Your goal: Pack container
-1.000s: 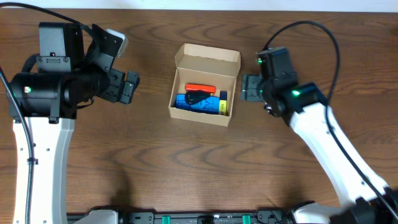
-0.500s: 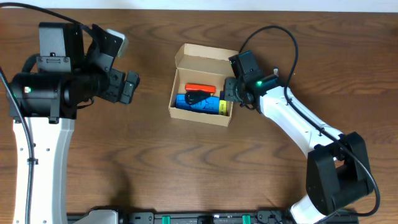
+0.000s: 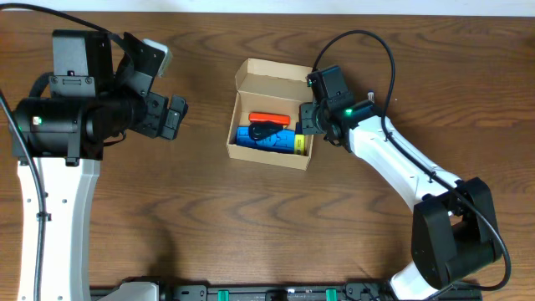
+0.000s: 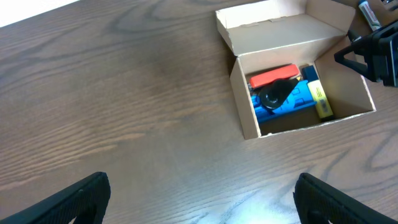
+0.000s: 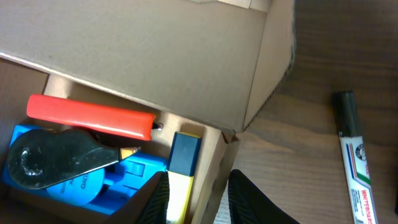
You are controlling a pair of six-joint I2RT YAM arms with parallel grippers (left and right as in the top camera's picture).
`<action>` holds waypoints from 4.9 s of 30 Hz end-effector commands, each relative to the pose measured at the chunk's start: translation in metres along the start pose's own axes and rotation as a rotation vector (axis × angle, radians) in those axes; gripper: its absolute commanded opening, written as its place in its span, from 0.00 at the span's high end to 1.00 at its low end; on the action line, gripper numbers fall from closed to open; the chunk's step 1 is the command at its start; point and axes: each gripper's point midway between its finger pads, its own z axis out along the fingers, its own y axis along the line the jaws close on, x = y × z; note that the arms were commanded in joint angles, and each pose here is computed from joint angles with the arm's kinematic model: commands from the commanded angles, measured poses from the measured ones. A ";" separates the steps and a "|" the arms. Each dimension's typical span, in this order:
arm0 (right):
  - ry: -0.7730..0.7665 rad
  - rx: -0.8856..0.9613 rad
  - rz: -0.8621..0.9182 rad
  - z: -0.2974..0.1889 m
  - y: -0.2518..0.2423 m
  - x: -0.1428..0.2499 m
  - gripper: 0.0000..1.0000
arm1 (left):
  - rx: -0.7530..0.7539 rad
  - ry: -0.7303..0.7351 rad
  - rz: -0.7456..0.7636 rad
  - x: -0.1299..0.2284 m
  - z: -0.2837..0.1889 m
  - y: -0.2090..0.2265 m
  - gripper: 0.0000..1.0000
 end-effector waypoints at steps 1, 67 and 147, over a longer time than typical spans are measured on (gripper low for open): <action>0.010 0.002 -0.046 0.007 0.003 0.004 0.69 | -0.004 -0.005 0.006 -0.001 -0.002 0.001 0.05; -0.141 0.190 -0.113 -0.087 -0.106 -0.058 0.34 | -0.004 -0.004 0.005 -0.001 -0.002 0.001 0.05; -0.118 -0.485 -1.362 -0.059 0.113 0.006 0.99 | -0.004 -0.004 0.005 -0.001 -0.002 0.001 0.05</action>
